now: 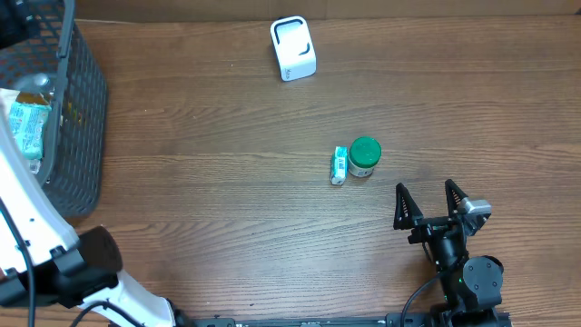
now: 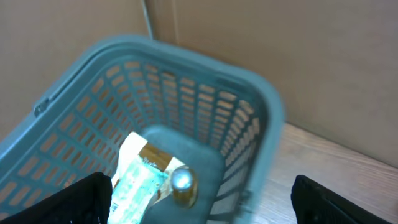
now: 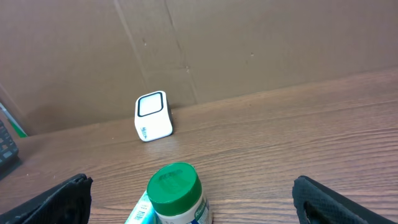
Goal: Scan the item barcode
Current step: 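Move the left gripper back into the grey basket, then grasp the yellow-capped bottle in the basket and lift it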
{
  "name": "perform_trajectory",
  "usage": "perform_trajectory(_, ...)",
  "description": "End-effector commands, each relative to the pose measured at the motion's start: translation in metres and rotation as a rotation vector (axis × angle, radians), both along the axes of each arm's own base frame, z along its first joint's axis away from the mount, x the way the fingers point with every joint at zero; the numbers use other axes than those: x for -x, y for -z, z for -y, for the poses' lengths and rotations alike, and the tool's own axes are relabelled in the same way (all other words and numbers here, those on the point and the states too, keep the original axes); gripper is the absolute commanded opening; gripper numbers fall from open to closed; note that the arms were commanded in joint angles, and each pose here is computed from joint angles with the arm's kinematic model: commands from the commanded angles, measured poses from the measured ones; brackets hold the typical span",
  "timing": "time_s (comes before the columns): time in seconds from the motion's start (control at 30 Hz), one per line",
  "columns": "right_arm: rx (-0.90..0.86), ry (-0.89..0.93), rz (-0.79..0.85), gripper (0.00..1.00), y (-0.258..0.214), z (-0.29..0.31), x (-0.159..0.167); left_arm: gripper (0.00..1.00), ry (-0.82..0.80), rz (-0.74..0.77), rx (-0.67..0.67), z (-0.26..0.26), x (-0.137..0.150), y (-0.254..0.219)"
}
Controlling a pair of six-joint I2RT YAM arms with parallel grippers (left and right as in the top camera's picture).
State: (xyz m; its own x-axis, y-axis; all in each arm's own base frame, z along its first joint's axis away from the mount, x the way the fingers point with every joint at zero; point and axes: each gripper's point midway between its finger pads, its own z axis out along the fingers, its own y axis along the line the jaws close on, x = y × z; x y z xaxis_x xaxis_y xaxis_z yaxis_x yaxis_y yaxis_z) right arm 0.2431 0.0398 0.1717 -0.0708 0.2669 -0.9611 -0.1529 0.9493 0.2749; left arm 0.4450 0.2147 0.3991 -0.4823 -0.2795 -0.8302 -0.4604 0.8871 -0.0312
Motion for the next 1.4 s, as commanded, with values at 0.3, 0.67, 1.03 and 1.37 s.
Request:
perform_trajectory(0.3,0.006,0.001,0.003,1.00,0.002,0.001,0.000,0.95,0.032,-0.215,0.129,-0.042,-0.031,0.115)
perform_trajectory(0.67,0.006,0.001,0.003,1.00,0.002,0.001,0.000,0.95,0.033,-0.351,0.197,-0.048,-0.033,0.178)
perform_trajectory(1.03,0.006,0.001,0.003,1.00,0.002,0.001,0.000,0.93,0.065,-0.485,0.253,-0.048,-0.035,0.242)
perform_trajectory(1.37,0.006,0.001,0.003,1.00,0.002,0.001,0.000,0.80,0.074,-0.546,0.283,-0.049,-0.037,0.280)
